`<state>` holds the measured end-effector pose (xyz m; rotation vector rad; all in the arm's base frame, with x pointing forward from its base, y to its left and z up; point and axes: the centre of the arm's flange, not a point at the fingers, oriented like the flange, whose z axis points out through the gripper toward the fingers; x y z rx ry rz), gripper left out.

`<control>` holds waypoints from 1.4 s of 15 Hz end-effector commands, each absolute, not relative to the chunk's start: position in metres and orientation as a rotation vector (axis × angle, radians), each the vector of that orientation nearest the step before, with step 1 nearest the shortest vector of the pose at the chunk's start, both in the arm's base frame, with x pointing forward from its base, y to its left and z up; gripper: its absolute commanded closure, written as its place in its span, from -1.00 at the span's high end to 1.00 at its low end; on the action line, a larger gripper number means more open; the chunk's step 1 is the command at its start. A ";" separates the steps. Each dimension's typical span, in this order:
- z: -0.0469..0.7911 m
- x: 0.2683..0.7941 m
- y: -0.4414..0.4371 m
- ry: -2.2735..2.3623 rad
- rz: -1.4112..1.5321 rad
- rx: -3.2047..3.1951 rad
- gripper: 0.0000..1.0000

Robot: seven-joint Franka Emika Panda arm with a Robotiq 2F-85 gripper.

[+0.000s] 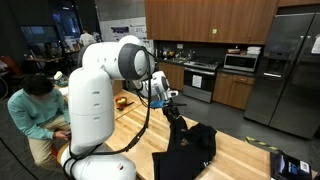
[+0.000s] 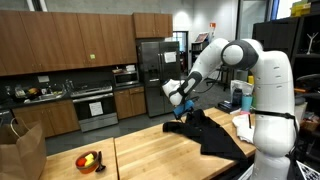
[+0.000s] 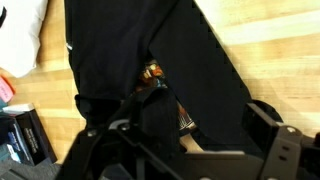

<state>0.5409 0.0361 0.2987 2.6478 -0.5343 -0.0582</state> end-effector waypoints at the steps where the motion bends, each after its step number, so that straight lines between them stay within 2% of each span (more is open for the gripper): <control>1: 0.286 0.540 0.028 -0.506 -0.007 2.630 1.00; 9: 0.263 0.544 0.033 -0.498 0.139 2.616 1.00; 16: 0.253 0.552 0.037 -0.505 -0.132 2.943 1.00; 21: 0.261 0.561 0.019 -0.360 -0.112 3.143 1.00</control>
